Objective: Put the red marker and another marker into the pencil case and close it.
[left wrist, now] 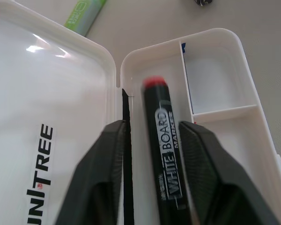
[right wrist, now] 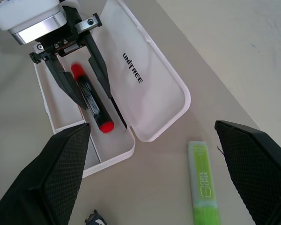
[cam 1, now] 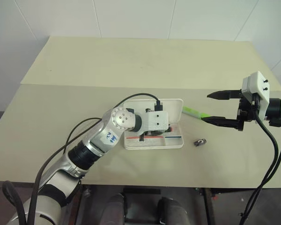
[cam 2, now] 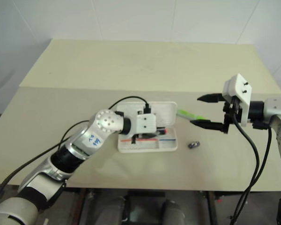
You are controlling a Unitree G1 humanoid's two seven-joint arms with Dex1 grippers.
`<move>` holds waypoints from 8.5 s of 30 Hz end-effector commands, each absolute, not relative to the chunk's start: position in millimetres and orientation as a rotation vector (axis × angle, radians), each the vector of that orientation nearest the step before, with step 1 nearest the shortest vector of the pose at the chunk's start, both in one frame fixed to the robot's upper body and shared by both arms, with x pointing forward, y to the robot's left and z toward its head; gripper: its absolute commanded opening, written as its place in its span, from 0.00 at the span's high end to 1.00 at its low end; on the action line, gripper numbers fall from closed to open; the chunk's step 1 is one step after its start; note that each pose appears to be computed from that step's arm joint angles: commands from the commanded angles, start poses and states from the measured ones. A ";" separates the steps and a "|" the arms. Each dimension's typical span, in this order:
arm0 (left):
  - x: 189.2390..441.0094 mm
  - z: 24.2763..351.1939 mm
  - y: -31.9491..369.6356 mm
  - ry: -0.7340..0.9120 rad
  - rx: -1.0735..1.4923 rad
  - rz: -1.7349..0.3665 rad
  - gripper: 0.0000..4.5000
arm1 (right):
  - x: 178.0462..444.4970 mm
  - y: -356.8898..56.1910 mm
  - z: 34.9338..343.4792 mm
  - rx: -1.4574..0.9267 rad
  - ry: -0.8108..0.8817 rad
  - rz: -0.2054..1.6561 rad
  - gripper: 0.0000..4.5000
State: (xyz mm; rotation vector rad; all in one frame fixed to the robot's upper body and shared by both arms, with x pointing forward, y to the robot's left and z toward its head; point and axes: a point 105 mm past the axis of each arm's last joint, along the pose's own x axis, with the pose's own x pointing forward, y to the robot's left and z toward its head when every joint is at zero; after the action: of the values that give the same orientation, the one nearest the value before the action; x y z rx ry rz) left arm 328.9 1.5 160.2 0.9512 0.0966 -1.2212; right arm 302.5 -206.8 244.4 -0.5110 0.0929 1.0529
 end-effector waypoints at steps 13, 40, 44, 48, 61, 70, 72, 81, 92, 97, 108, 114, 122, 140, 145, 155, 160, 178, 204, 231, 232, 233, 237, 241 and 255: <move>297.7 237.0 2.9 0.027 0.490 -1.260 0.00 | 333.6 -220.7 231.5 -0.612 0.170 0.907 0.00; 268.3 276.3 120.7 0.121 0.586 -1.058 0.00 | 406.2 -233.0 149.9 -0.479 0.402 0.838 0.10; 268.2 275.8 127.1 0.130 0.586 -1.038 0.00 | 405.3 -234.9 158.4 -0.476 0.386 0.846 0.37; 270.2 280.4 132.5 0.111 0.588 -1.021 0.00 | 410.3 -236.8 183.1 -0.509 0.296 0.806 0.69; 261.3 267.8 145.7 0.146 0.619 -1.078 0.00 | 363.9 -247.3 228.0 -0.768 0.274 0.893 0.76; 259.7 244.5 160.1 0.243 0.658 -1.072 0.00 | 297.5 -182.8 249.6 -0.589 0.091 1.359 0.76; 252.0 238.2 162.3 0.266 0.670 -1.103 0.00 | 298.8 -160.4 242.3 -0.607 0.087 1.377 0.76; 236.0 227.5 163.0 0.287 0.687 -1.143 0.00 | 301.2 -81.8 201.2 -0.671 0.075 1.525 0.76; 225.2 223.7 170.0 0.316 0.660 -1.072 0.00 | 307.4 -50.4 177.5 -0.701 0.094 1.595 0.76; 222.3 223.1 169.3 0.325 0.650 -1.059 0.00 | 308.1 -41.8 176.1 -0.715 0.098 1.625 0.76; 221.7 223.0 166.9 0.328 0.639 -1.050 0.00 | 309.4 -42.9 158.7 -0.717 0.160 1.631 0.76; 221.8 223.1 165.6 0.328 0.638 -1.054 0.00 | 311.4 -45.9 157.8 -0.701 0.177 1.618 0.59; 226.3 223.9 162.9 0.311 0.640 -1.081 0.00 | 312.0 -59.4 162.8 -0.699 0.183 1.590 0.01; 232.9 217.3 124.1 0.232 0.615 -1.300 0.00 | 313.5 -202.0 187.1 -0.778 0.385 1.271 0.01; 235.4 218.5 125.5 0.230 0.622 -1.289 0.00 | 324.7 -203.1 172.6 -0.805 0.426 1.286 0.01; 230.5 217.7 129.3 0.240 0.613 -1.251 0.00 | 329.8 -216.0 151.5 -0.842 0.516 1.315 0.01; 229.1 216.1 129.5 0.246 0.606 -1.241 0.00 | 325.7 -215.3 146.1 -0.841 0.531 1.344 0.09; 230.7 215.3 129.1 0.247 0.600 -1.231 0.00 | 317.1 -205.9 153.8 -0.854 0.502 1.408 0.96; 229.9 214.2 128.2 0.242 0.605 -1.221 0.00 | 314.2 -140.6 169.8 -0.841 0.310 1.559 0.96; 248.3 231.8 158.2 0.171 0.500 -1.127 0.00 | 293.9 -177.9 213.8 -0.536 0.203 1.481 0.01; 251.4 233.3 162.9 0.169 0.499 -1.111 0.00 | 290.1 -178.3 227.4 -0.468 0.149 1.471 0.01; 257.5 235.2 170.2 0.167 0.490 -1.081 0.00 | 284.7 -178.1 247.2 -0.389 0.076 1.455 0.01; 285.8 237.3 195.7 0.161 0.456 -0.947 0.00 | 260.9 -171.6 278.8 -0.285 -0.043 1.456 0.01; 315.3 238.1 212.7 0.129 0.405 -0.854 0.20 | 247.1 -160.9 284.0 -0.296 -0.065 1.459 0.00; 404.2 196.3 188.3 0.132 0.180 -0.819 0.99 | 236.3 -149.4 291.4 -0.328 -0.093 1.429 0.00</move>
State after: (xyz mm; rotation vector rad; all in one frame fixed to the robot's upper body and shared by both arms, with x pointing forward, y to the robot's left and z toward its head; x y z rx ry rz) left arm 400.2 190.2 183.5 0.1498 0.1775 -0.8161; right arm 243.9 -150.4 281.1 -0.2908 -0.0515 1.4280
